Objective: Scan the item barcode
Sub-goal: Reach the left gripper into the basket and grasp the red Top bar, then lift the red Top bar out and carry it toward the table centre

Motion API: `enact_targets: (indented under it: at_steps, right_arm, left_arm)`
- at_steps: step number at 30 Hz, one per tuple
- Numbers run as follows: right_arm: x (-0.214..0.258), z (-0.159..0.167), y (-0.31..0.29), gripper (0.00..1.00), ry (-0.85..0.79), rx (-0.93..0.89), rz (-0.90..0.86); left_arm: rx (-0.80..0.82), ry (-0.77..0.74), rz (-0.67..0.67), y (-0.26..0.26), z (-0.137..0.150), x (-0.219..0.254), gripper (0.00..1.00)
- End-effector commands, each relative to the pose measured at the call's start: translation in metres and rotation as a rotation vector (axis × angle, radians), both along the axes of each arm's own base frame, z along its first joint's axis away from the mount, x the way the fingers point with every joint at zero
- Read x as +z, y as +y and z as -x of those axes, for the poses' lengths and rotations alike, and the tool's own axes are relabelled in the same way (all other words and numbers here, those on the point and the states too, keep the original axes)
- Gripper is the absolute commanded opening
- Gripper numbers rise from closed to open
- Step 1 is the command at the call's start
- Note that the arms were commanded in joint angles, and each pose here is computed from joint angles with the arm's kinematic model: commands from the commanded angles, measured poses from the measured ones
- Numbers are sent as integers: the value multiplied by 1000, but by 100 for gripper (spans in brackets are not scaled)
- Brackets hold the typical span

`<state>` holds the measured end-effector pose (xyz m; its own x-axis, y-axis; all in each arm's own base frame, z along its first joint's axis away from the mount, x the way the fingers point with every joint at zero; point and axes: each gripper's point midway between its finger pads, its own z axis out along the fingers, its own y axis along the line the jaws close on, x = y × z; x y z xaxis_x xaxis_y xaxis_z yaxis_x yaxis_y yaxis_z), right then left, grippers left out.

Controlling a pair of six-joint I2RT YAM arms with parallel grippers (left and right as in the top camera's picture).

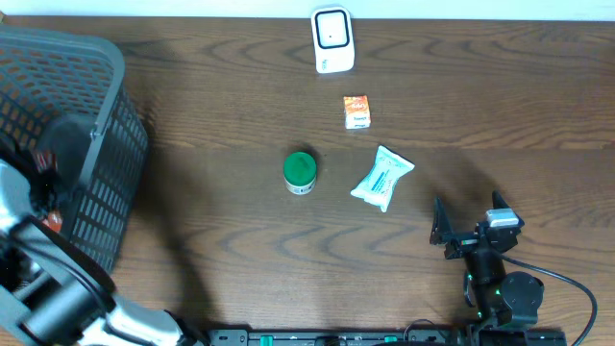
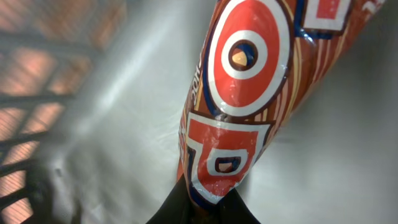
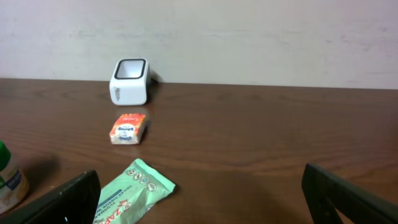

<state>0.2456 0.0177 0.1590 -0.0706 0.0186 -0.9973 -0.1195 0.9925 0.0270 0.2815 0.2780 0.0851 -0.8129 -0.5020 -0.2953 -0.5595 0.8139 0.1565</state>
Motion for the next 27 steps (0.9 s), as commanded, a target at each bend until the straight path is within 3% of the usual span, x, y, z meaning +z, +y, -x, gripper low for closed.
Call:
enact_targets:
  at_steps: [1,6,12,14,19,23,27]
  right_arm:
    - [-1,0,1,99,5,4,-13]
    - [-1,0,1,99,5,4,-13]
    - [-1,0,1,99,5,4,-13]
    - [-1,0,1,99,5,4,-13]
    - [-1,0,1,99,5,4,-13]
    - [-1,0,1,99,5,4,-13]
    - [-1,0,1,99,5,4,-13]
  left_arm:
    - [-19,-266,-25,-26,-35,81,7]
    - [-29,-539,52,-67,-47,150,7]
    - [61,-752,70,-89,-32,214,7]
    - [32,-837,163,-110,-35,232,7]
    - [-408,-1002,478,-202,-55,273,7]
    - [-601,-997,594,-249,-59,275,7]
    - [-988,-1012,712,-320,-51,280,7]
